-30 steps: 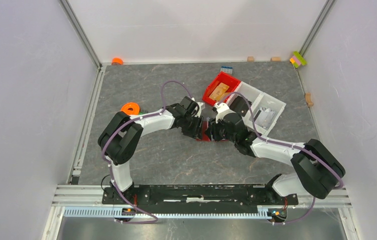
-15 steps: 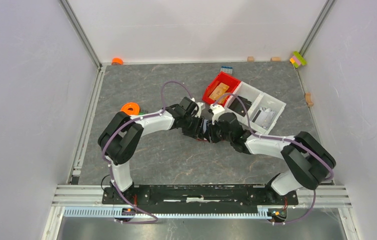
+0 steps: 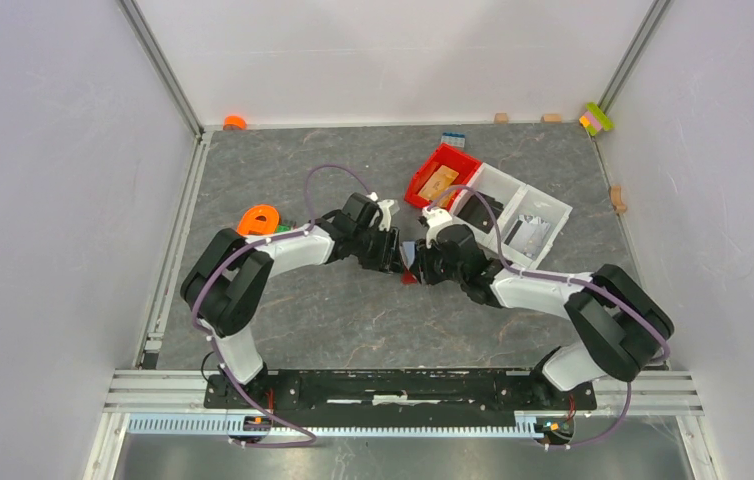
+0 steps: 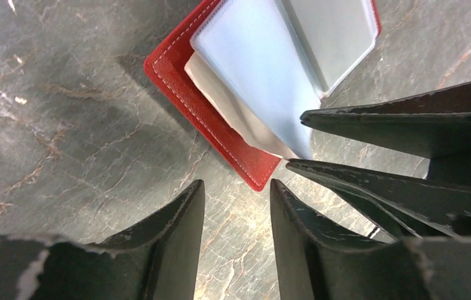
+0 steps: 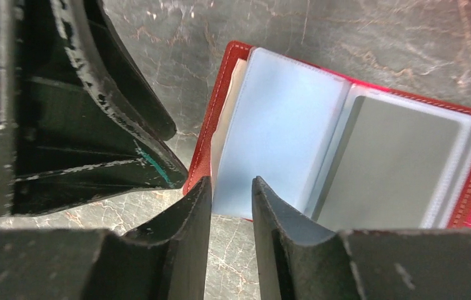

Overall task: Take the credit cards out of the card holder
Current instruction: Open the card holder at the center of the board.

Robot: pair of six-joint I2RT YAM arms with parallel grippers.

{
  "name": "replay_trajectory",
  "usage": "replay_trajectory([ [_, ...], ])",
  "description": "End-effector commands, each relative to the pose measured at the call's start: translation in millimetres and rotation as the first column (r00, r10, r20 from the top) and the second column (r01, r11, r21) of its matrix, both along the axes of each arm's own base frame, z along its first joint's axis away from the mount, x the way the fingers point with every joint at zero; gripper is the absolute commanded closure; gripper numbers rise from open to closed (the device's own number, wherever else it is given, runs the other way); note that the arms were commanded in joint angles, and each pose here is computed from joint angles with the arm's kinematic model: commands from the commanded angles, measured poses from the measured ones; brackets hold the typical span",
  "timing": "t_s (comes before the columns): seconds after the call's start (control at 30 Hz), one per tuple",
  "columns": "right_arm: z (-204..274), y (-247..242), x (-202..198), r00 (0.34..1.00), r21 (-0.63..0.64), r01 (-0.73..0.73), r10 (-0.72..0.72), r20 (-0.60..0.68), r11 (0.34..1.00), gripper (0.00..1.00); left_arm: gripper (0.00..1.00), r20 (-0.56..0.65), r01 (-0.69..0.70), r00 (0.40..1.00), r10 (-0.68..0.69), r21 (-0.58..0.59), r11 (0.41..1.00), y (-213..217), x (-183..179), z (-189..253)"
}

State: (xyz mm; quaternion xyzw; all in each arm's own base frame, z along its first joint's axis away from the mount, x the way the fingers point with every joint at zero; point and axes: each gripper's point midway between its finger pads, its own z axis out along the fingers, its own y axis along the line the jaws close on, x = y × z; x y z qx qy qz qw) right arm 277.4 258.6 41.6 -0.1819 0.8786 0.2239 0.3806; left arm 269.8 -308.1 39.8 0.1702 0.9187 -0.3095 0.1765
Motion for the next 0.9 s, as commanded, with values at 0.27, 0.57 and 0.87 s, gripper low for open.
replay_trajectory([
  [0.27, 25, -29, 21, 0.982, -0.020, 0.158, -0.155, 0.109, 0.987, 0.63, 0.39, 0.021, 0.007, 1.000, -0.003, -0.173, 0.985, -19, 5, 28],
  [0.57, 11, -36, 24, 0.979, -0.085, 0.195, -0.189, 0.073, 0.977, 0.76, 0.28, 0.037, -0.008, 0.999, 0.017, -0.210, 0.978, -24, 10, 26],
  [0.87, -5, -24, 22, 0.990, -0.102, 0.140, -0.140, 0.007, 0.985, 0.89, 0.30, -0.036, -0.009, 0.999, 0.002, -0.199, 0.980, -27, 14, 5],
])
